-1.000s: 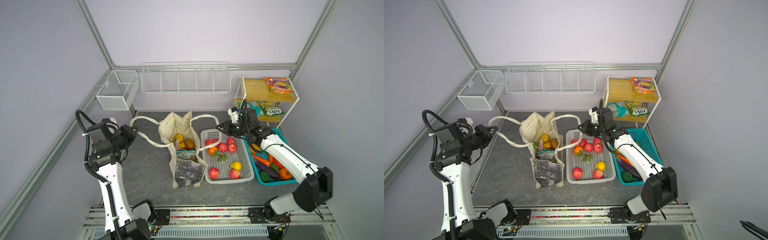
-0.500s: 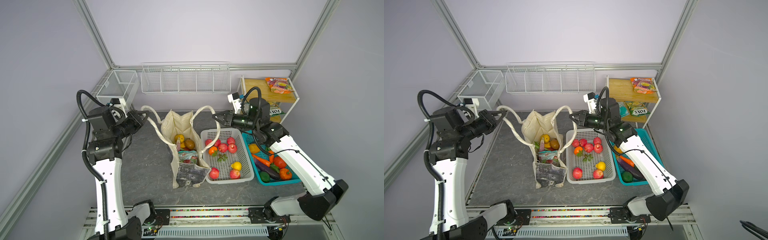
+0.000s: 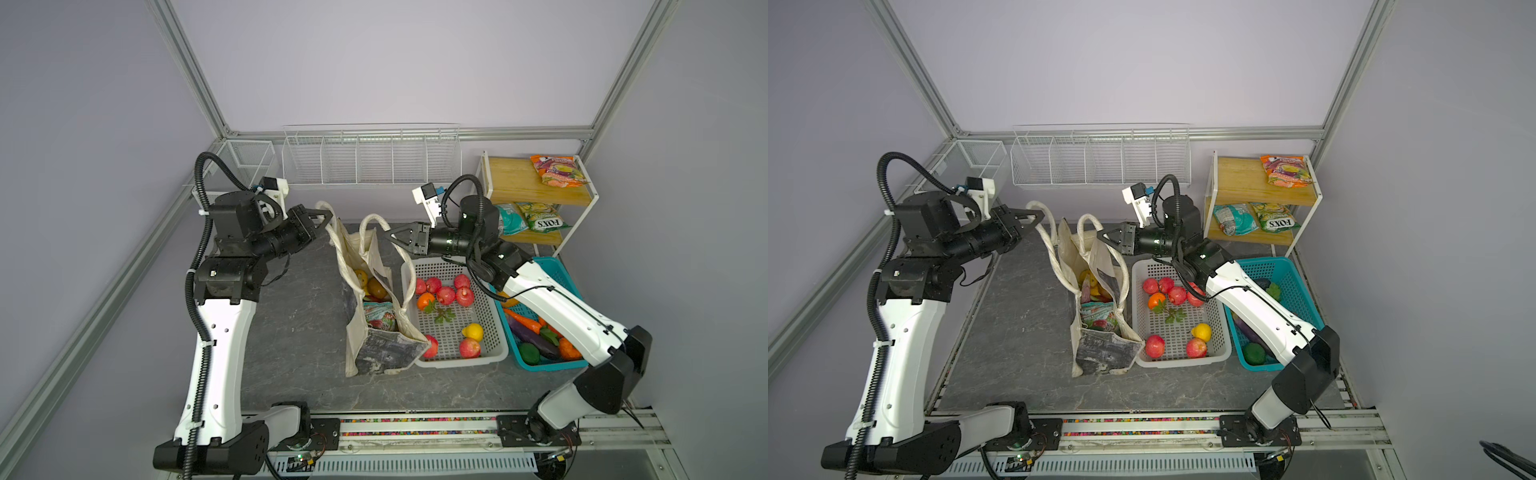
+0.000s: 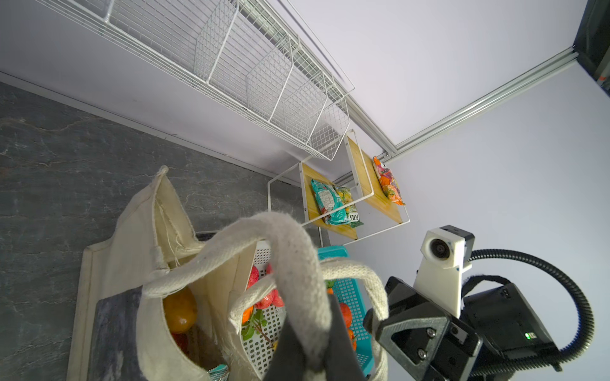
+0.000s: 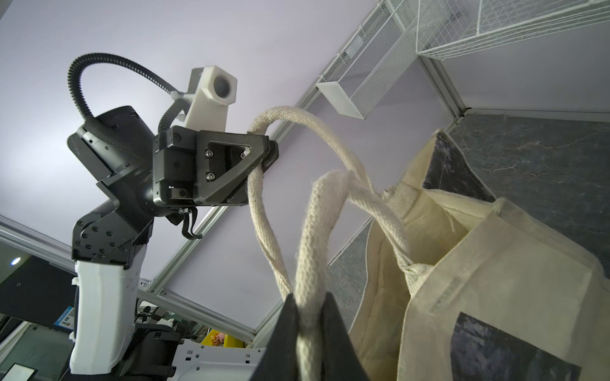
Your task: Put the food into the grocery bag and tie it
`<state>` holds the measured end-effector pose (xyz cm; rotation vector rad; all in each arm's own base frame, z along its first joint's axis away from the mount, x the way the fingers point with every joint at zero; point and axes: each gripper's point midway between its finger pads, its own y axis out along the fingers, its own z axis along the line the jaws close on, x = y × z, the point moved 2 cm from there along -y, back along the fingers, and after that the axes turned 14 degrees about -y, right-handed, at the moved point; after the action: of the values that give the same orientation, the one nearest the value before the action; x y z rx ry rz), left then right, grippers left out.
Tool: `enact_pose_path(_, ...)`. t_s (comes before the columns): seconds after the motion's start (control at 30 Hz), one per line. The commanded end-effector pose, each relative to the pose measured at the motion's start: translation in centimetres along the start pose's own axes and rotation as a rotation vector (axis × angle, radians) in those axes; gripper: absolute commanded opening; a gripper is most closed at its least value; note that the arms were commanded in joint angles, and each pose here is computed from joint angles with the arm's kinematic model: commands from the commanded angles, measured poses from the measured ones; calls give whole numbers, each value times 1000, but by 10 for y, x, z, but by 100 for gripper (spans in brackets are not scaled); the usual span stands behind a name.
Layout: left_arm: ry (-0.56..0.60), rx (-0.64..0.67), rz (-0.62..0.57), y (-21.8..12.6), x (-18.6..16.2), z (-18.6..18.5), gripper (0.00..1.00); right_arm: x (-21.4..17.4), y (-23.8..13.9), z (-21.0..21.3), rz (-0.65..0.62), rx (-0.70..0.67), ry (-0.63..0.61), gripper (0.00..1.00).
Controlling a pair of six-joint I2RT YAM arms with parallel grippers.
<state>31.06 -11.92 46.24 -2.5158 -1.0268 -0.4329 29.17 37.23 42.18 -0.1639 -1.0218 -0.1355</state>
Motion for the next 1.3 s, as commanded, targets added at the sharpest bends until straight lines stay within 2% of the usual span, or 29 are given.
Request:
enact_pose_path(0.0, 65, -25, -9, -2, -1, -20, 0, 12, 12, 18, -34, 92, -65, 13)
enact_pose_path(0.3, 95, -32, 44, 7, -16, -32, 0, 7, 55, 18, -13, 192, -56, 11)
enact_pose_path(0.6, 96, -33, 83, 12, -27, -29, 0, 1, 75, 16, -6, 249, -55, 9)
enact_pose_path(0.8, 95, -35, 130, 16, -45, -26, 0, 20, 80, 14, -58, 247, -77, 8)
enact_pose_path(1.27, 95, -43, 193, 3, -68, -17, 0, 56, 82, -12, -205, 186, -56, 8)
